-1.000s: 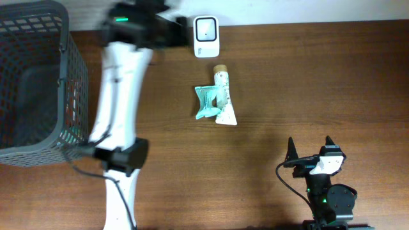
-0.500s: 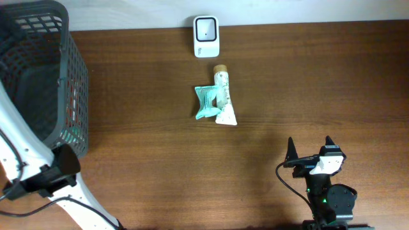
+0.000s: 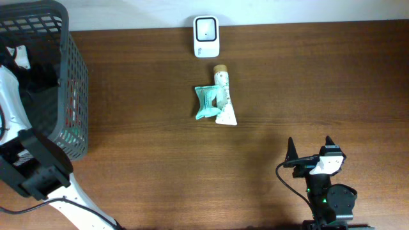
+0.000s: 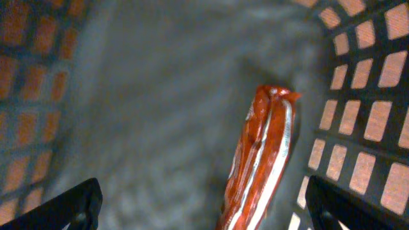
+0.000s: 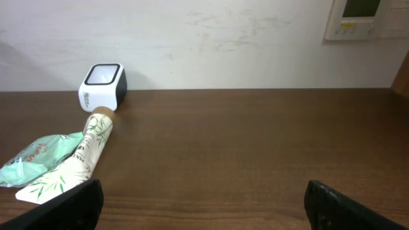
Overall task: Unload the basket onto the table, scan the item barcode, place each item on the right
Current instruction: 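Reach into the basket and grasp the red snack bag with left gripper, then place the red snack bag on the table left of the wipes, then reach into the basket and grasp the Kleenex tissue pack, then place the Kleenex pack on the table left of the red bag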
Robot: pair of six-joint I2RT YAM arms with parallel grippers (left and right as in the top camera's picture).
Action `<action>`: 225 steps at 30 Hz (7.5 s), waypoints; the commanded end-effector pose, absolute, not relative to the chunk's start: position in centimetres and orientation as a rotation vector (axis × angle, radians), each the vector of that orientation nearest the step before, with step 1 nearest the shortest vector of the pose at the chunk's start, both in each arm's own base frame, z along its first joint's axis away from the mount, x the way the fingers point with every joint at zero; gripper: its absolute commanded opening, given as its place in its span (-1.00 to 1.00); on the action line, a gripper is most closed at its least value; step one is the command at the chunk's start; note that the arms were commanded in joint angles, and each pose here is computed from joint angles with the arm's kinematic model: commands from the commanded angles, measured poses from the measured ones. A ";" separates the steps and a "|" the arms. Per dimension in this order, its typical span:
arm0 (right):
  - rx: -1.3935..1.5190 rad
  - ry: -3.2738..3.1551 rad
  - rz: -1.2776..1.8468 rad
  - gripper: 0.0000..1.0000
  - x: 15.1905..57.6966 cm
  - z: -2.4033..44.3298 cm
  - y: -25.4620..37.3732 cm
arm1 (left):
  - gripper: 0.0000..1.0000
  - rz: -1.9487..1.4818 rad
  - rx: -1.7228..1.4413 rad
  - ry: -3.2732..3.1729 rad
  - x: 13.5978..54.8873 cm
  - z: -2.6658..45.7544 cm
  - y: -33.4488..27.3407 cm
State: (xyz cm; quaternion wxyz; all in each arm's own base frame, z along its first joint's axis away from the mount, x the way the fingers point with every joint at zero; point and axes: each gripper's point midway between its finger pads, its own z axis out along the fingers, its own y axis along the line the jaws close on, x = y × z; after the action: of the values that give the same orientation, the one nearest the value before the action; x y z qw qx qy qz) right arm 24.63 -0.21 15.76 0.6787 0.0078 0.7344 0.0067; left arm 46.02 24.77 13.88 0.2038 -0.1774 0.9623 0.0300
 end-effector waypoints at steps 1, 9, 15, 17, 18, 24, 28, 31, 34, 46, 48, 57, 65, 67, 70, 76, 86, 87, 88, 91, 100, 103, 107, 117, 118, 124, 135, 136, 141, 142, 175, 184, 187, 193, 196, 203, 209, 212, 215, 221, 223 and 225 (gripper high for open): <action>0.012 1.653 0.014 0.97 24.6 15.5 -0.1 | 0.99 -0.024 -0.399 2.669 46.5 12.6 23.8; 0.012 1.653 0.014 0.97 24.6 15.5 -0.1 | 0.89 -0.090 -0.354 2.739 45.2 9.1 22.6; 0.012 1.653 0.014 0.98 24.6 15.5 -0.1 | 0.91 -0.124 -0.340 2.797 44.0 6.6 21.9; 0.012 1.653 0.014 0.97 24.6 15.5 -0.1 | 0.88 -0.140 -0.350 2.831 43.2 5.0 21.5; 0.012 1.653 0.014 0.97 24.6 15.5 -0.1 | 0.86 -0.133 -0.354 2.842 42.9 4.5 21.5; 0.012 1.653 0.014 0.97 24.6 15.5 -0.1 | 0.19 -0.033 -0.373 2.876 41.8 2.4 22.4; 0.012 1.653 0.014 0.97 24.6 15.5 -0.1 | -0.88 -0.026 -0.376 2.864 42.0 2.5 22.7; 0.012 1.653 0.014 0.98 24.6 15.5 -0.1 | -1.00 -0.030 -0.574 2.799 42.4 4.0 23.9; 0.012 1.653 0.014 0.97 24.6 15.5 -0.1 | -1.00 -0.116 -0.672 2.624 44.5 11.0 24.8; 0.012 1.653 0.014 0.97 24.6 15.5 -0.1 | -1.00 -0.502 -0.551 1.931 41.1 43.9 13.6; 0.012 1.653 0.014 0.97 24.6 15.5 -0.1 | -1.00 -0.552 -0.448 1.923 40.6 45.6 9.9; 0.012 1.653 0.014 0.97 24.6 15.5 -0.1 | -1.00 -0.580 -0.052 2.330 42.4 35.4 -11.9; 0.012 1.653 0.014 0.97 24.6 15.5 -0.1 | -1.00 -0.132 -0.166 2.705 43.0 17.8 -17.2; 0.012 1.653 0.014 0.97 24.6 15.5 -0.1 | -1.00 -0.047 -0.173 2.773 43.4 13.9 -17.2; 0.012 1.653 0.014 0.97 24.6 15.5 -0.1 | -1.00 -0.044 -0.159 2.910 42.9 8.4 -18.2; 0.012 1.653 0.014 0.97 24.6 15.5 -0.1 | -0.82 -0.018 -0.142 2.999 42.1 4.7 -18.7; 0.012 1.653 0.014 0.97 24.6 15.5 -0.1 | -0.22 -0.092 -0.065 2.840 45.6 15.9 -16.9; 0.012 1.653 0.014 0.97 24.6 15.5 -0.1 | -0.21 -0.121 -0.093 2.776 46.3 19.4 -16.2; 0.012 1.653 0.014 0.97 24.6 15.5 -0.1 | -0.16 -0.157 -0.132 2.685 46.9 23.8 -14.9; 0.012 1.653 0.014 0.97 24.6 15.5 -0.1 | 0.21 -0.210 -0.222 2.473 46.7 33.1 -11.0; 0.012 1.653 0.014 0.97 24.6 15.5 -0.1 | 0.99 0.090 -0.841 2.034 39.7 44.4 12.0; 0.012 1.653 0.014 0.97 24.6 15.5 -0.1 | 0.98 0.151 -1.066 1.962 37.5 43.5 18.3; 0.012 1.653 0.014 0.97 24.6 15.5 -0.1 | 0.98 0.221 -1.215 1.958 35.7 41.4 22.8; 0.012 1.653 0.014 0.97 24.6 15.5 -0.1 | 0.98 0.149 -1.419 2.100 37.5 32.3 24.8; 0.012 1.653 0.014 0.97 24.6 15.5 -0.1 | 0.98 0.125 -1.411 2.101 37.8 32.2 24.6; 0.012 1.653 0.014 0.97 24.6 15.5 -0.1 | 0.99 0.116 -1.401 2.082 38.2 32.5 24.8; 0.012 1.653 0.014 0.97 24.6 15.5 -0.1 | 0.98 0.088 -1.397 2.095 38.3 32.4 24.4; 0.012 1.653 0.014 0.97 24.6 15.5 -0.1 | 0.99 0.083 -1.392 2.096 38.5 32.4 24.3; 0.012 1.653 0.014 0.97 24.6 15.5 -0.1 | 0.99 0.061 -1.360 2.117 39.2 32.4 23.1; 0.012 1.653 0.014 0.98 24.6 15.5 -0.1 | 0.99 0.058 -1.352 2.122 39.4 32.4 22.8; 0.012 1.653 0.014 0.97 24.6 15.5 -0.1 | 0.67 0.021 -1.890 2.123 38.7 17.4 20.7; 0.012 1.653 0.014 0.97 24.6 15.5 -0.1 | 0.93 0.060 -2.055 2.101 36.8 10.8 20.0; 0.012 1.653 0.014 0.97 24.6 15.5 -0.1 | 0.90 0.079 -2.064 2.111 36.3 9.2 19.9; 0.012 1.653 0.014 0.97 24.6 15.5 -0.1 | 0.68 0.139 -2.081 2.130 35.5 6.1 20.0; 0.012 1.653 0.014 0.97 24.6 15.5 -0.1 | 0.67 0.177 -2.113 2.173 34.9 3.3 19.8; 0.012 1.653 0.014 0.97 24.6 15.5 -0.1 | -0.38 0.221 -2.155 2.226 34.0 1.4 19.5; 0.012 1.653 0.014 0.97 24.6 15.5 -0.1 | -1.00 0.182 -2.063 2.208 35.9 8.2 21.7; 0.012 1.653 0.014 0.97 24.6 15.5 -0.1 | -1.00 0.109 -1.942 2.090 37.8 17.2 22.8; 0.012 1.653 0.014 0.97 24.6 15.5 -0.1 | -1.00 0.005 -1.708 1.888 39.1 29.3 23.3; 0.012 1.653 0.014 0.97 24.6 15.5 -0.1 | -1.00 -0.111 -1.290 1.674 34.8 46.3 18.8; 0.012 1.653 0.014 0.97 24.6 15.5 -0.1 | -1.00 -0.209 -1.142 1.640 32.6 50.5 14.5; 0.012 1.653 0.014 0.97 24.6 15.5 -0.1 | -1.00 -0.305 -0.970 1.690 32.6 52.2 10.5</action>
State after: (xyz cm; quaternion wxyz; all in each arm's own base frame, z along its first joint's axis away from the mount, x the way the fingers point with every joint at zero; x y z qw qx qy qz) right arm 24.63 -0.21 15.76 0.6787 0.0078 0.7344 0.0067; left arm 32.21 15.53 50.27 0.5350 -0.5073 0.6709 -0.0796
